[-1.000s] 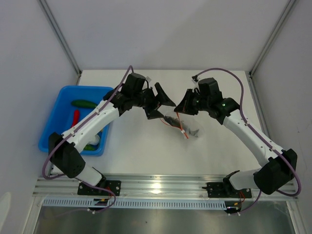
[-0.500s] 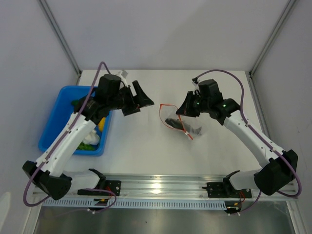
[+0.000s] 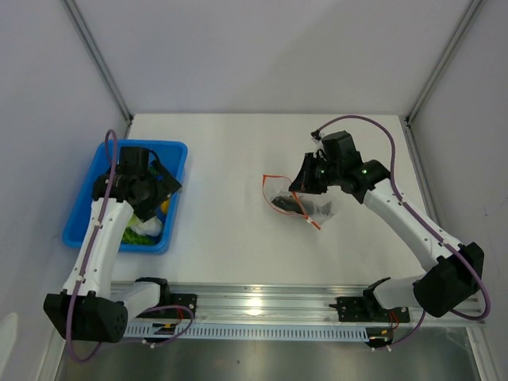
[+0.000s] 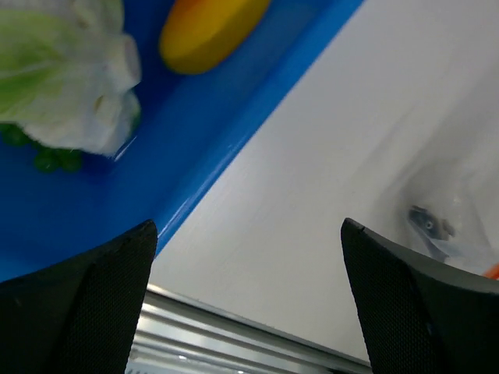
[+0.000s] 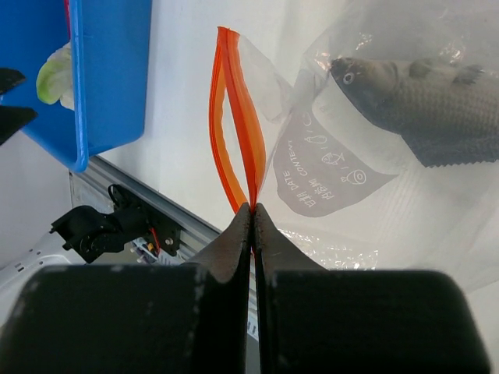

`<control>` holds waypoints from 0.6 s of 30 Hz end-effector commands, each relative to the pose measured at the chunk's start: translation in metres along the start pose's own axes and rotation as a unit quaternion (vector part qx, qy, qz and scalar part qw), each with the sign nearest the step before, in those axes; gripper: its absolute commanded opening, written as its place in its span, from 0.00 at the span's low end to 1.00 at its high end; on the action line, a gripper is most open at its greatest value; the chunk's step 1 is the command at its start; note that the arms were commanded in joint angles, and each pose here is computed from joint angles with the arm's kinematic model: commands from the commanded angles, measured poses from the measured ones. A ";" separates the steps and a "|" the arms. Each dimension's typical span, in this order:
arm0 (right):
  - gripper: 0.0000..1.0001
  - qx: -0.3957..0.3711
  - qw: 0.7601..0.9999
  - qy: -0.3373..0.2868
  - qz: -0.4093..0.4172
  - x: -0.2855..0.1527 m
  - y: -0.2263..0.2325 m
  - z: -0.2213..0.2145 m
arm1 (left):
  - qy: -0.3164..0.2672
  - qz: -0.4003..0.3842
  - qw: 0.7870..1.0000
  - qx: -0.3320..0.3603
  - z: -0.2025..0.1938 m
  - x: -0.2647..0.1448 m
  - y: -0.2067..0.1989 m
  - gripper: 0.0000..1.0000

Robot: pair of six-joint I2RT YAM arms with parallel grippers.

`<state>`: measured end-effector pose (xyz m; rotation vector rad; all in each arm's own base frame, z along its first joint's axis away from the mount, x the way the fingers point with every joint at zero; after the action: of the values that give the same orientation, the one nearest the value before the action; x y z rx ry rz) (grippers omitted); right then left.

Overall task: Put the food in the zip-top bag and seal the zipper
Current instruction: Place the fake fish in the zipper food storage bag, then pick up the fake vegetable from the bin.

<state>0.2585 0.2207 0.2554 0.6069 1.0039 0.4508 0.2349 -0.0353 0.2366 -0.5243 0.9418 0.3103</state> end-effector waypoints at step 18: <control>0.00 -0.018 1.000 0.015 -0.001 0.001 -0.001 -0.003 | 0.012 0.231 0.958 -0.171 -0.003 0.034 0.106 0.98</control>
<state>0.2566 0.2198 0.2459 0.5789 1.0431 0.4457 0.1912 0.0405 0.1758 -0.6080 1.0943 0.8678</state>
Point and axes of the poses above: each gripper's point midway between its finger pads, its own x axis out along the fingers, its own y axis along the line the jaws close on, z = x × y, the point moved 4 cm from there along -x, back along the fingers, and after that the axes turned 9 degrees about x, right-handed, at the moved point
